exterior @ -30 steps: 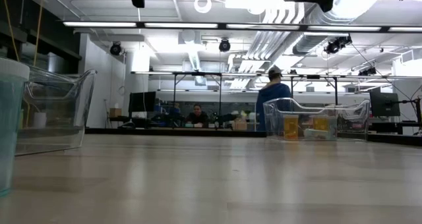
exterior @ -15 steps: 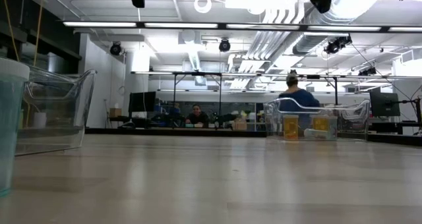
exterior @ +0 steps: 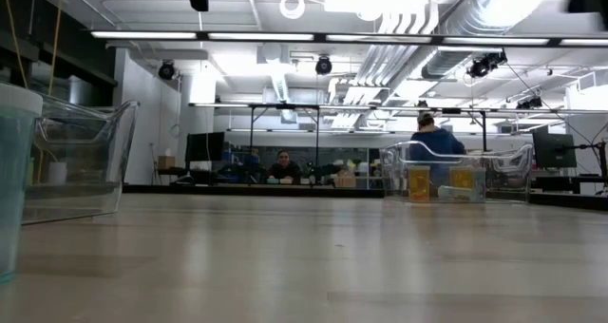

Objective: Pick and place medicine bottles into bin by pill shape (circle, oval)
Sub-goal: Put the green tablet bottle into the bottom transparent bin

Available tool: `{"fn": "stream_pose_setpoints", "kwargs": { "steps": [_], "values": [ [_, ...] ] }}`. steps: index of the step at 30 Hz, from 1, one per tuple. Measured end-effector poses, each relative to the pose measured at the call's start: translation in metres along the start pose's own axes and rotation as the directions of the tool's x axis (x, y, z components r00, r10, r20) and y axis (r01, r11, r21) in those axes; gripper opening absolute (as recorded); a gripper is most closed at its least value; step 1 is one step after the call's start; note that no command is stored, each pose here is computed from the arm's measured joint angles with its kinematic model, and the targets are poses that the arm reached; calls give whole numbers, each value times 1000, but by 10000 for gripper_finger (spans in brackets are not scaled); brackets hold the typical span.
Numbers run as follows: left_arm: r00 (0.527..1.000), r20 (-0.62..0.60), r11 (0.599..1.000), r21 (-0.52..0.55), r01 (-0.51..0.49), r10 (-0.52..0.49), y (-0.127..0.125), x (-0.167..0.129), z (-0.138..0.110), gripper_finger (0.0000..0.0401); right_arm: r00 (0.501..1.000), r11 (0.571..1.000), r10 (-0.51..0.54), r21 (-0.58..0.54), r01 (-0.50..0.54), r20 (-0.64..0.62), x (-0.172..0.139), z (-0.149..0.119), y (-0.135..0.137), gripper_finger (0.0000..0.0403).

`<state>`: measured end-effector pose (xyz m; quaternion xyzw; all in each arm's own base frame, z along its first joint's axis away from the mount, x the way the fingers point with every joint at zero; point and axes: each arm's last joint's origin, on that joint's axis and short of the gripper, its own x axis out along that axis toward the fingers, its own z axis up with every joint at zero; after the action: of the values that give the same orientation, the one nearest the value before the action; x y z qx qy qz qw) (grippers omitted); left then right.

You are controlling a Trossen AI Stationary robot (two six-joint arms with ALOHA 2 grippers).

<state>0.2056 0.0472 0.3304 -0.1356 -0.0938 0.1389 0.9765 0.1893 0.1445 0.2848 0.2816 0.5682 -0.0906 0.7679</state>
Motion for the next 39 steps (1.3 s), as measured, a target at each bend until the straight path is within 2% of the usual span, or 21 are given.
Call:
{"fn": "stream_pose_setpoints", "kwargs": {
  "steps": [7, 12, 19, 28, 39],
  "values": [
    [1000, 0, 1000, 0, -1, 1, 0, 0, 0, 211, 987, 979, -71, 180, 96, -141, 35, -50, 28, 228],
    [1000, 0, 1000, 0, -1, 1, 0, 0, 0, 211, 966, 963, -98, 224, 153, -238, 62, -67, 40, 228],
    [1000, 0, 1000, 0, -1, 1, 0, 0, 0, 211, 941, 946, -140, 239, 219, -308, 95, -73, 47, 228],
    [1000, -1, 1000, 1, -1, 1, 0, 0, 0, 211, 928, 930, -159, 263, 255, -336, 113, -76, 49, 224],
    [1000, -24, 1000, 3, -7, 7, 1, 0, -2, 211, 926, 932, -162, 255, 257, -340, 113, -76, 49, 140]
  ]
}}
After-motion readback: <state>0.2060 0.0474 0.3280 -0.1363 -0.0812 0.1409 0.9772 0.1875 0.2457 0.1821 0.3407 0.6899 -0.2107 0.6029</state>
